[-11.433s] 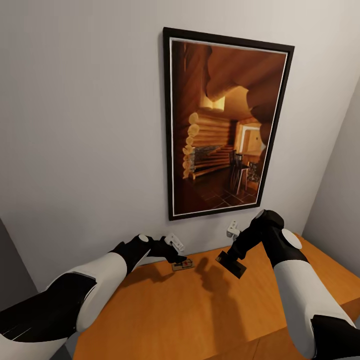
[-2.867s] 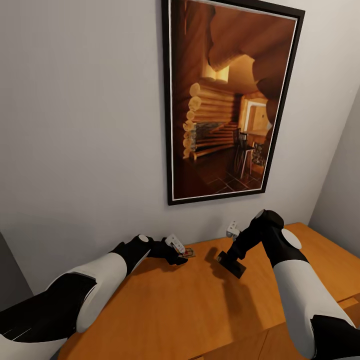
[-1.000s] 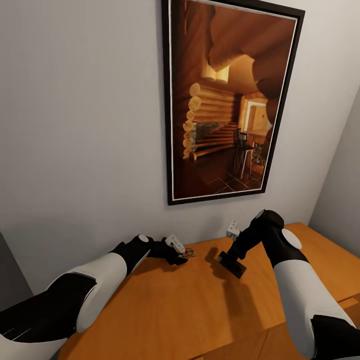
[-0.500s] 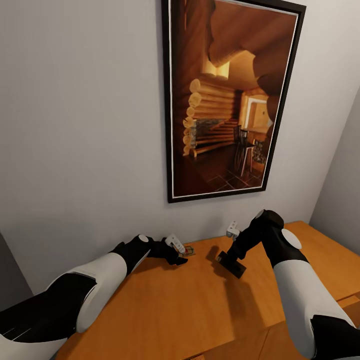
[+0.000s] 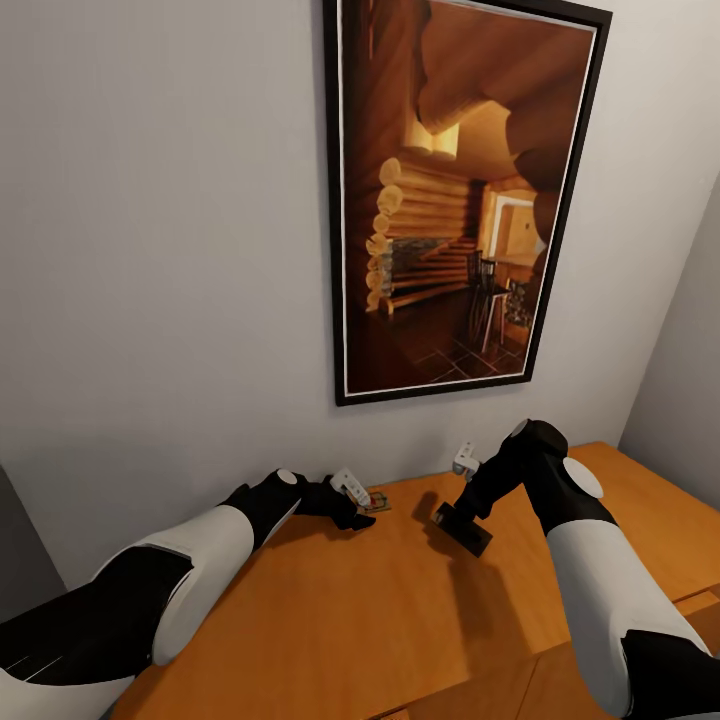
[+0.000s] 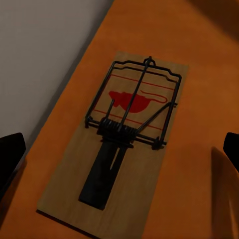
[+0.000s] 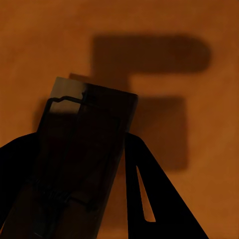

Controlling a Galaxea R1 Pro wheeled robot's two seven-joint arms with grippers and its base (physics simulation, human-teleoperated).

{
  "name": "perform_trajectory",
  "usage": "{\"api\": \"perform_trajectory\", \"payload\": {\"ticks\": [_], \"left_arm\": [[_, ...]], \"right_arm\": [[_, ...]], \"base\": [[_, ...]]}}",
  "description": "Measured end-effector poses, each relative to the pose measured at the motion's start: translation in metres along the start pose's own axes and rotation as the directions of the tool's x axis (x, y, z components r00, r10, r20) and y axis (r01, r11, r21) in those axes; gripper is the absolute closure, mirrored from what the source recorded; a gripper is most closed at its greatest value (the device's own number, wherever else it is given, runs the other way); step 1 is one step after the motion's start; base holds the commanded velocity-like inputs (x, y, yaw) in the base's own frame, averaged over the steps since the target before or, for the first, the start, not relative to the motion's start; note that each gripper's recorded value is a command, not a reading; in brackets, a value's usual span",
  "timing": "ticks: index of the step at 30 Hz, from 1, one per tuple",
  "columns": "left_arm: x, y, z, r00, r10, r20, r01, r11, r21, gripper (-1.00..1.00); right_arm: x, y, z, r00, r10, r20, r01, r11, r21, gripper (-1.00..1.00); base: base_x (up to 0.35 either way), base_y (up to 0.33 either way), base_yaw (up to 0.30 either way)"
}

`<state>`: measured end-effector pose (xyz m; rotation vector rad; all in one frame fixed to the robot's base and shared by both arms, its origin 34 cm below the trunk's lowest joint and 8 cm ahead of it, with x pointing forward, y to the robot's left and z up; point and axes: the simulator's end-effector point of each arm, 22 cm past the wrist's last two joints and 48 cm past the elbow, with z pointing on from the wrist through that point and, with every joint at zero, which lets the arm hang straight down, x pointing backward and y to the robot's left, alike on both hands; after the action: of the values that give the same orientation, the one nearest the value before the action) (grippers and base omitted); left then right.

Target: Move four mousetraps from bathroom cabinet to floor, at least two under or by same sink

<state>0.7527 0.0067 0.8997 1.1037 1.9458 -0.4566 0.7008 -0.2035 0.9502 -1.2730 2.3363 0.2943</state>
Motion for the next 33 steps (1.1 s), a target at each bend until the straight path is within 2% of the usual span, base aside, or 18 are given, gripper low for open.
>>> {"api": "perform_trajectory", "payload": {"ticks": [33], "left_arm": [[0.0028, -0.0001, 0.0026, 1.000, -0.003, 0.003, 0.003, 1.000, 0.000, -1.00]], "right_arm": [[0.0022, 0.0000, 0.0039, 1.000, 0.000, 0.000, 0.000, 1.000, 0.000, 1.00]], "base": [[0.000, 0.000, 0.000]]}}
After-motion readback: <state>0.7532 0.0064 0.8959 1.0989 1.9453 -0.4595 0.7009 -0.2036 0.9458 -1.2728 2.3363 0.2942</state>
